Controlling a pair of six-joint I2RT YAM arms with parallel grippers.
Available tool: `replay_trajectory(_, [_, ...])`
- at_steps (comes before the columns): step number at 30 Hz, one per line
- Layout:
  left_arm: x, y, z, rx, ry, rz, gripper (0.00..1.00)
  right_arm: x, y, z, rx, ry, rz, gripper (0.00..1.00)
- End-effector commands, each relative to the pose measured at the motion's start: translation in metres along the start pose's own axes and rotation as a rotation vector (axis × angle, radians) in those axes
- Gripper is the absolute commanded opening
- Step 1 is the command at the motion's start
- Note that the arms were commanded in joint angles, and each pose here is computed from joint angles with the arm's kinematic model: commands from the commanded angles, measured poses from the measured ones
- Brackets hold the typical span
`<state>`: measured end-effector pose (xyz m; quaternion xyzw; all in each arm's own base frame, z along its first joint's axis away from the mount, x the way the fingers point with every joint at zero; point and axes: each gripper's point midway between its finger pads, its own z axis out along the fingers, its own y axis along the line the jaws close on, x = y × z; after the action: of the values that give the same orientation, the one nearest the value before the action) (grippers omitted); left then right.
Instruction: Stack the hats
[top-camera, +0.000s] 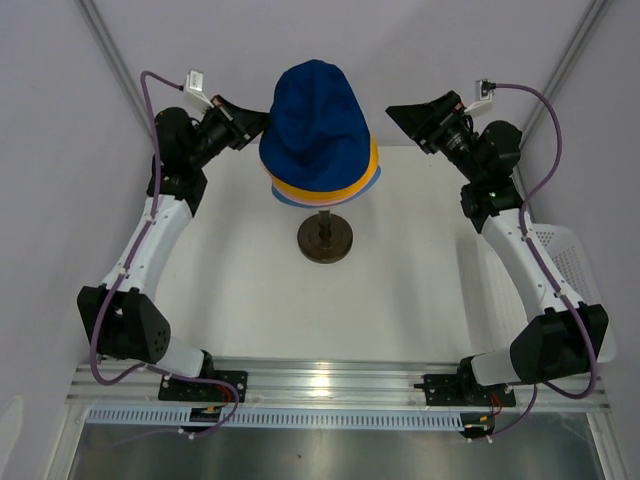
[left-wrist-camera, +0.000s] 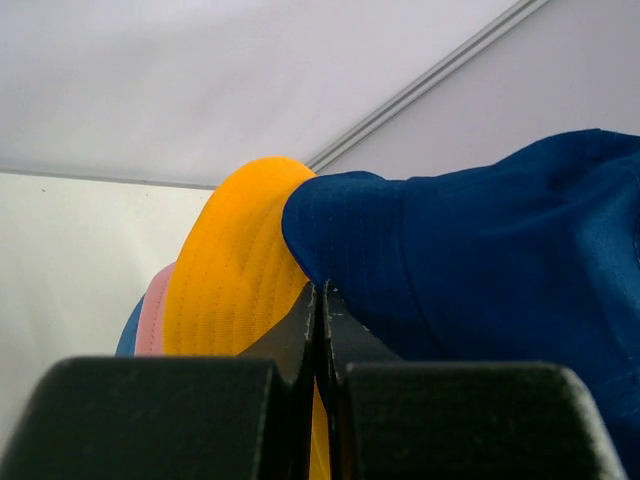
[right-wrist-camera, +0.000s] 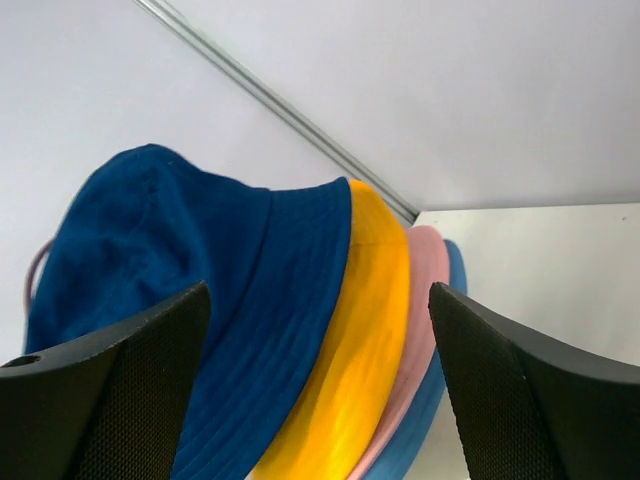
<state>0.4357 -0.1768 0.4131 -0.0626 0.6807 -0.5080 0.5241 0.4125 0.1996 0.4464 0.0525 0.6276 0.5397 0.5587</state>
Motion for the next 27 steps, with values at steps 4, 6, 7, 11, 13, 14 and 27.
replay_trajectory(4, [0.011, -0.007, -0.017, 0.046, 0.016, 0.01, 0.01, 0.004, 0.029, -0.008, -0.103, -0.014, 0.096, 0.86])
replay_trajectory(6, [0.012, -0.007, -0.018, 0.046, 0.016, 0.009, 0.01, 0.014, 0.028, -0.005, -0.122, 0.015, 0.15, 0.8])
replay_trajectory(7, [0.012, -0.009, -0.019, 0.048, 0.013, 0.011, 0.01, 0.017, 0.028, -0.005, -0.126, 0.026, 0.168, 0.79])
replay_trajectory(11, [0.012, -0.012, -0.022, 0.056, 0.004, 0.011, 0.01, 0.029, 0.025, -0.011, -0.096, 0.039, 0.238, 0.74])
replay_trajectory(13, [0.012, -0.012, -0.023, 0.055, 0.002, 0.012, 0.01, 0.036, 0.018, -0.014, -0.073, 0.041, 0.262, 0.73])
replay_trajectory(14, [0.011, -0.014, -0.025, 0.059, -0.003, 0.015, 0.01, 0.035, 0.024, -0.019, -0.078, 0.037, 0.264, 0.73])
replay_trajectory(27, [0.014, -0.021, -0.036, 0.067, -0.021, 0.021, 0.01, 0.048, 0.052, -0.028, -0.115, 0.067, 0.26, 0.57])
